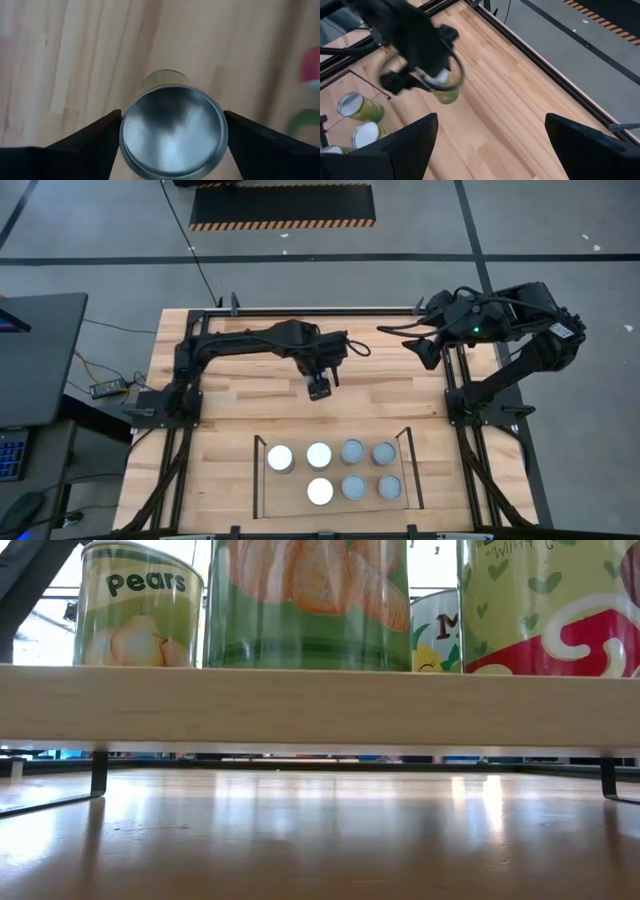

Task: Pick and place cans onto a shelf
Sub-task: Put the canned pears on the shelf aligned with the other canned pears

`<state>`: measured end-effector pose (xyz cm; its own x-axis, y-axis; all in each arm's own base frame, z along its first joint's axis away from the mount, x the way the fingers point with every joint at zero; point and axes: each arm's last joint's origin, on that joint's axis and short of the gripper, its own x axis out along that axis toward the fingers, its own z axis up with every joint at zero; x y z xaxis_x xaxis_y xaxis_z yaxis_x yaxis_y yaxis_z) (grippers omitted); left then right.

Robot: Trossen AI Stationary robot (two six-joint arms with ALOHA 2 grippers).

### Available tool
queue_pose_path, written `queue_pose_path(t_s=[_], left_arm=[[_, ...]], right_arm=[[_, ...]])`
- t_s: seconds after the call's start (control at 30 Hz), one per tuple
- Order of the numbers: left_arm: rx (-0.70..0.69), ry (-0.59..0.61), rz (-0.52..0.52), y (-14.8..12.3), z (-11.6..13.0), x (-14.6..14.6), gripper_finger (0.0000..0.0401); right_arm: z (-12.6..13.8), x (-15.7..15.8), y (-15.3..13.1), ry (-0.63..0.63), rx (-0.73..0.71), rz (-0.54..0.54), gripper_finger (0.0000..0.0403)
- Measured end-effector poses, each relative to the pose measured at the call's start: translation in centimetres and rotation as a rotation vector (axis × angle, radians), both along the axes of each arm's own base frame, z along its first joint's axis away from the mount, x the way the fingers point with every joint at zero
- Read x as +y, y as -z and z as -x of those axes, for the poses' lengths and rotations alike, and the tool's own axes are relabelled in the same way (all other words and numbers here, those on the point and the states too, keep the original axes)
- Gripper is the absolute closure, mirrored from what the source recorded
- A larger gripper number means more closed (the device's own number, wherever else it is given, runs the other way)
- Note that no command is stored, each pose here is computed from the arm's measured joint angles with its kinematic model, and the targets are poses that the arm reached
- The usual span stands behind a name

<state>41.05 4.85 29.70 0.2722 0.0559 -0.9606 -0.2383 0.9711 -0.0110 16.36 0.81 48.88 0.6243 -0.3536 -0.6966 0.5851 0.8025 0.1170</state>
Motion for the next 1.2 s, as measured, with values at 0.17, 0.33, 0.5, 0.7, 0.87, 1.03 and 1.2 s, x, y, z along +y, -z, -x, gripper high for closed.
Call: queue_pose_path(t_s=[0.17,0.33,0.5,0.7,0.87,1.03,1.2], left_arm=[[-0.045,-0.020,0.031,-4.8,2.0,-3.7,0.0080],[-0.086,0.034,0.067,-8.4,4.4,-9.1,0.0080],[-0.185,0.027,0.163,-11.1,6.2,-14.6,0.0080],[-0.272,0.033,0.274,-13.4,8.6,-20.0,0.0079],[-0.341,0.088,0.314,-14.7,10.8,-22.8,0.0079],[-0.322,0.160,0.285,-14.5,12.9,-25.4,0.0079],[-0.285,0.187,0.190,-13.1,13.4,-27.3,0.0079]], right_arm=[[0.0,0.4,0.0,-0.036,0.007,0.012,0.0028],[0.0,0.9,0.0,-0.076,0.011,0.023,0.0028],[0.1,1.5,0.0,-0.116,0.014,0.033,0.0028],[0.2,1.8,0.0,-0.102,-0.004,0.000,0.0028],[-0.3,2.3,0.1,-0.038,-0.036,-0.045,0.0028],[-1.8,3.6,0.8,0.059,-0.061,-0.050,0.0028],[-4.5,5.6,2.3,0.114,-0.038,-0.079,0.0028]])
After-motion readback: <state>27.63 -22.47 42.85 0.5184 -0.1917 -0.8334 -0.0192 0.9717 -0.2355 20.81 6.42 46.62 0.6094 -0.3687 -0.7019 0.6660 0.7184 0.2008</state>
